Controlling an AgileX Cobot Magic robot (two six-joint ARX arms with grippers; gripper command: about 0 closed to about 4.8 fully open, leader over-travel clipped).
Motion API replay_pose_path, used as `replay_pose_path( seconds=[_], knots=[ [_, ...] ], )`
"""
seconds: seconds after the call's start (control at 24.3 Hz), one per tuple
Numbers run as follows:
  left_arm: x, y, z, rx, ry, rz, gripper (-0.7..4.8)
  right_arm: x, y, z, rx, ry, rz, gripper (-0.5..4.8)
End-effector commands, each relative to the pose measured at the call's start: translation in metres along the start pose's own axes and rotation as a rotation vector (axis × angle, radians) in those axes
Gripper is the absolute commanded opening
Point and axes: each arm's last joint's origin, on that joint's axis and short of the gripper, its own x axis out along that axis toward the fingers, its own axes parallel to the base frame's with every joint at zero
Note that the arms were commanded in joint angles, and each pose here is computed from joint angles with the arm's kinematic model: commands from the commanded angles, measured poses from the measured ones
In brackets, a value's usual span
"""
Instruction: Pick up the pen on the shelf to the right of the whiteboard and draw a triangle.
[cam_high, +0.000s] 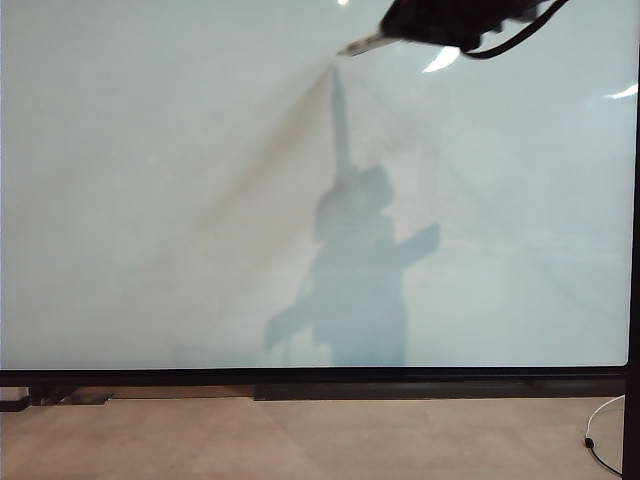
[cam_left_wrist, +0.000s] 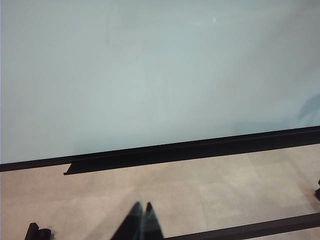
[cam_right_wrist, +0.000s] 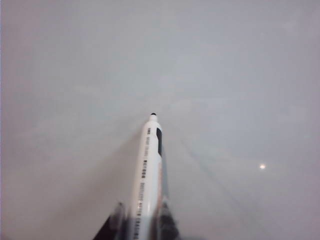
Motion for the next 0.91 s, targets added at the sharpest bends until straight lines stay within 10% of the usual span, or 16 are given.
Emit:
replay_pose_path(
  seconds=[0.04, 0.91],
  knots=[
    [0.0, 0.0, 0.002, 0.002, -0.015, -0.002, -0.05, 0.011, 0.005, 0.007, -0.002, -0.068, 0.045, -0.05],
    [0.0, 0.0, 0.002, 0.002, -0.015, -0.002, -0.05, 0.02, 0.008, -0.01, -0.005, -0.044, 0.029, -0.05]
  ],
)
